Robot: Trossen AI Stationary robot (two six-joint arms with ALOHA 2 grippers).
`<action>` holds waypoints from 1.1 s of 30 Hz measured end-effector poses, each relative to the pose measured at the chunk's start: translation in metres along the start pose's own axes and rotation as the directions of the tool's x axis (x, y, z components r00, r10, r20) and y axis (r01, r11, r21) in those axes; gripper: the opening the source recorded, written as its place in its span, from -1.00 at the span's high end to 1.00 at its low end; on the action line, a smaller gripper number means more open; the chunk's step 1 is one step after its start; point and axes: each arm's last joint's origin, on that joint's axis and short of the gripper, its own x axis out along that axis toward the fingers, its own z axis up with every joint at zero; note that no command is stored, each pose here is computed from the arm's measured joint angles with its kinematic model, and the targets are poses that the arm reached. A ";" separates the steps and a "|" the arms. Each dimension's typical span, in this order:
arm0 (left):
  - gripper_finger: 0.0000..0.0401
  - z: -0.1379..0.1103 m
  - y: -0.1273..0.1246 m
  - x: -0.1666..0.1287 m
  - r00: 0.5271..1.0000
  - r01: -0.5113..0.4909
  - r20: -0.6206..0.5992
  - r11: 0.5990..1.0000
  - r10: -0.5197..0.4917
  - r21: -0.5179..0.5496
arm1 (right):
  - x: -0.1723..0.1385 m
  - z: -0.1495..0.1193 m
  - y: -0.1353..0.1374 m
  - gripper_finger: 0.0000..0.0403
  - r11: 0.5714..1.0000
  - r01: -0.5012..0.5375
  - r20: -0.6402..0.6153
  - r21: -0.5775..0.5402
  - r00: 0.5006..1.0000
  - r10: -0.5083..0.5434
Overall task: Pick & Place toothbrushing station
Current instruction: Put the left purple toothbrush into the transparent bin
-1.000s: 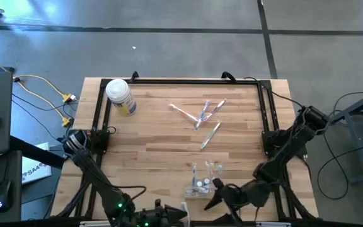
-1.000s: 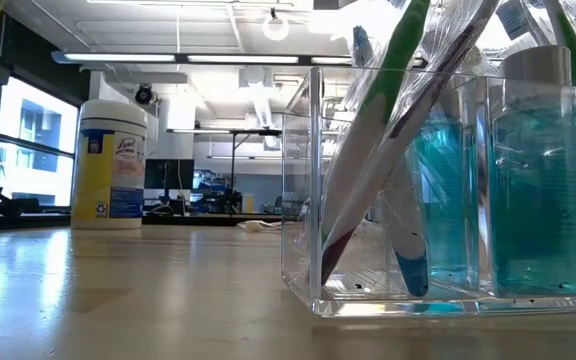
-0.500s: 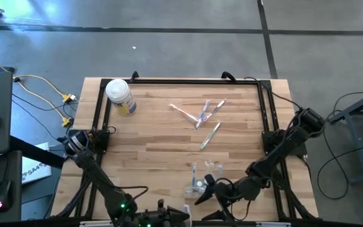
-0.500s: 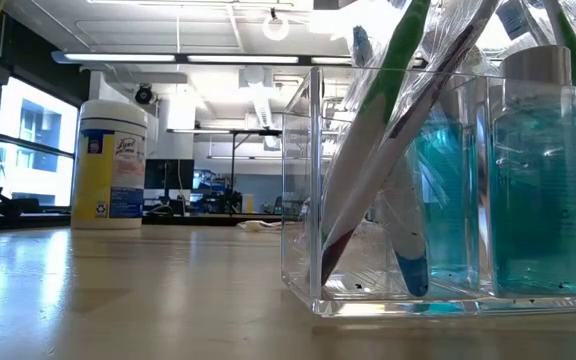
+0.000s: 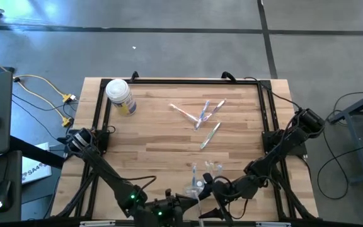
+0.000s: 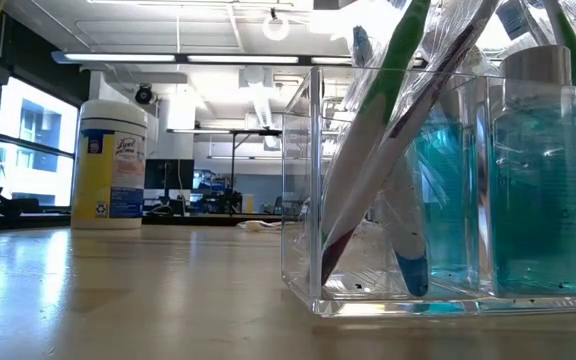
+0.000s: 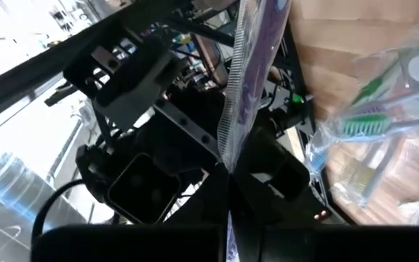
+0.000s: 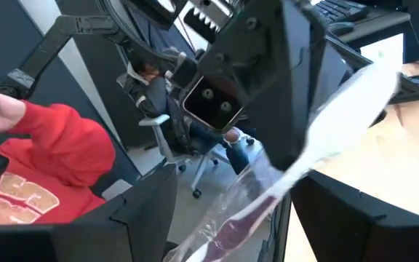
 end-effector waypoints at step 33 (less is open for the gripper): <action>0.99 0.002 0.001 -0.001 0.996 -0.005 0.082 0.983 0.021 -0.186 | 0.004 0.002 -0.014 0.94 0.999 -0.036 -0.063 -0.029 0.997 0.035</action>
